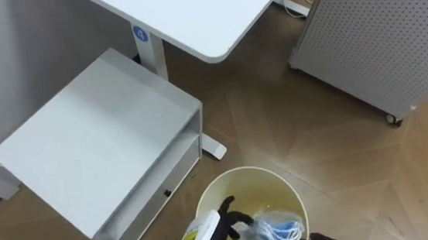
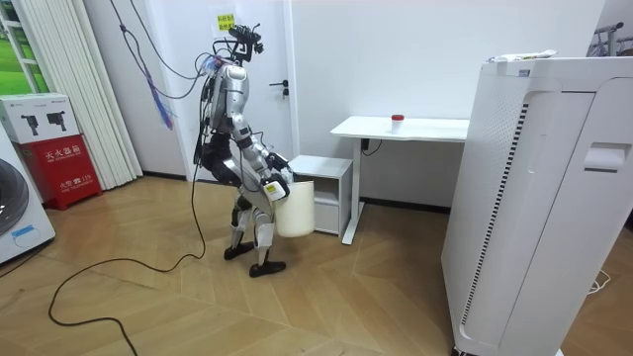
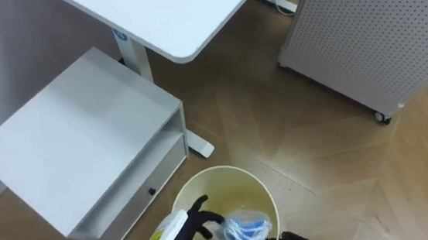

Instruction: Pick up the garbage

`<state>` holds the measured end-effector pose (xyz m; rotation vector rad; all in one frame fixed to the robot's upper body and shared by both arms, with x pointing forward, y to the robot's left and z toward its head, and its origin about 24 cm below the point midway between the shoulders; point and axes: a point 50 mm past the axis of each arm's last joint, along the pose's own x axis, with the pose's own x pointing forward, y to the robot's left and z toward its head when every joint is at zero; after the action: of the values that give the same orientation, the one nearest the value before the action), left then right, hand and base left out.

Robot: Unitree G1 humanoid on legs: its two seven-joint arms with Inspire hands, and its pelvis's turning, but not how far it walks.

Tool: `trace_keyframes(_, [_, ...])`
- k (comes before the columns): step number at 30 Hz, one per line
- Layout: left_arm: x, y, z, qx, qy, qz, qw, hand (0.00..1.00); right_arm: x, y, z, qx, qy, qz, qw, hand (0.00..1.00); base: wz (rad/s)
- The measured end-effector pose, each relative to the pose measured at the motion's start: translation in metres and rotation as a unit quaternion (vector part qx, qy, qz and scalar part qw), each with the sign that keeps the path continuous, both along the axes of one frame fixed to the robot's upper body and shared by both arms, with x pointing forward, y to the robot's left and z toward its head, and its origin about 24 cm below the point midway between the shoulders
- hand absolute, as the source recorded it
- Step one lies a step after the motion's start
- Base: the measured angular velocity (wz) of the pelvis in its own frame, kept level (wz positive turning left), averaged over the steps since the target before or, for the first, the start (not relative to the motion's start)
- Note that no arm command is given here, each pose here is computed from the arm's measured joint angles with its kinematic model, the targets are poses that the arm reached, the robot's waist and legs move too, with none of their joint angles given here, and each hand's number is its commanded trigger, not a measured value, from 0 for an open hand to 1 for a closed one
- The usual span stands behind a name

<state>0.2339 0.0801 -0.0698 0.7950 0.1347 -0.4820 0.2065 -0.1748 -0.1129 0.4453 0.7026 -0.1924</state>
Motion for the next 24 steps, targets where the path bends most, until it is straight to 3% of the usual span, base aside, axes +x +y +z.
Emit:
trace_keyframes(17, [-0.004, 0.014, -0.003, -0.007, 0.000, 0.043, 0.999, 0.00, -0.022, -0.008, -0.009, 0.007, 0.018, -0.026, 0.999, 1.00, -0.01])
trace_keyframes(24, [0.013, 0.030, 0.024, -0.040, -0.079, 0.081, 0.993, 0.00, -0.028, -0.025, -0.012, 0.000, 0.027, -0.056, 0.998, 1.00, 0.00])
